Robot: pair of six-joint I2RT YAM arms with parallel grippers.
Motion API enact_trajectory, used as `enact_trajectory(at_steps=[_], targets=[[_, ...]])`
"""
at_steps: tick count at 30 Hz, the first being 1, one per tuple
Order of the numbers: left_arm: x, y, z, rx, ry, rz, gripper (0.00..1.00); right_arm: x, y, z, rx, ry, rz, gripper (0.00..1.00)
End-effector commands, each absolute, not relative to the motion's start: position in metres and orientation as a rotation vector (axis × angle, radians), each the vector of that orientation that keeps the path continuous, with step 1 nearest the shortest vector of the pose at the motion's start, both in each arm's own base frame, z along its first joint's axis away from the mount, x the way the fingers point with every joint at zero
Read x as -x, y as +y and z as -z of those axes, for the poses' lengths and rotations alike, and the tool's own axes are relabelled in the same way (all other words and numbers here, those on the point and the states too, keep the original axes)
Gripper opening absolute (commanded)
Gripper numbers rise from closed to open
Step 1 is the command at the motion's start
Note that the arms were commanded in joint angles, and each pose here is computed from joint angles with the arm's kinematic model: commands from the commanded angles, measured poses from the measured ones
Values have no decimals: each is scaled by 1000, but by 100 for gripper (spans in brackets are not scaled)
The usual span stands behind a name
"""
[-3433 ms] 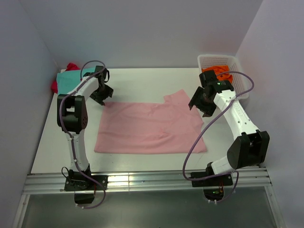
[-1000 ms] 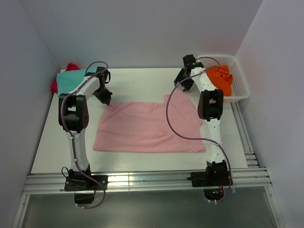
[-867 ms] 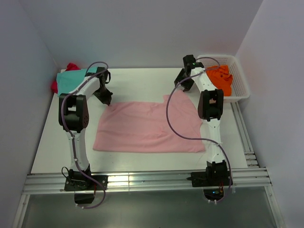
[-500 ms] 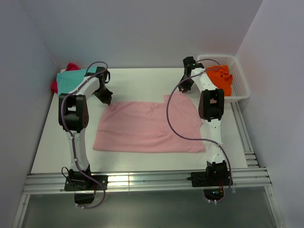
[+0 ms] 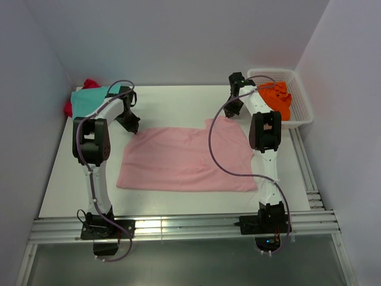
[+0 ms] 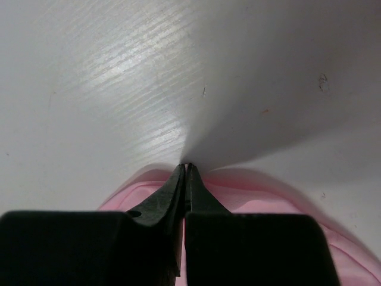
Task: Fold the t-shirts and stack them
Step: Fold the tshirt
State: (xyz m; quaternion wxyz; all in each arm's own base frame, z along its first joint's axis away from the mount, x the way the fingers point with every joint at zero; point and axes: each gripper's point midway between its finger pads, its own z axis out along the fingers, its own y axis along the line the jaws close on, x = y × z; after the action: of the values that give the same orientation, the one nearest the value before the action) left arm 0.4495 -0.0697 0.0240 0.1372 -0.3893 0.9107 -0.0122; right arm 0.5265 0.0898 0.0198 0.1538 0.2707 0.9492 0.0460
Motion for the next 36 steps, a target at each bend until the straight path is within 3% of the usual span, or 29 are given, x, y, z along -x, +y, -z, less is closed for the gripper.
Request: enact_trajectory(at_steps=[1,16,36], targets=[[-459,-69,-43,1100,2598,77,0,-520,90,-58,-754,2696,-115,0],[-466,-68,-98,1092,2479,154,0,-509,92,-153,-682,2557,-222,0],[-391,-53,-127,1120,2399,150,0,-425,106,-203,-581,2501,-290,0]])
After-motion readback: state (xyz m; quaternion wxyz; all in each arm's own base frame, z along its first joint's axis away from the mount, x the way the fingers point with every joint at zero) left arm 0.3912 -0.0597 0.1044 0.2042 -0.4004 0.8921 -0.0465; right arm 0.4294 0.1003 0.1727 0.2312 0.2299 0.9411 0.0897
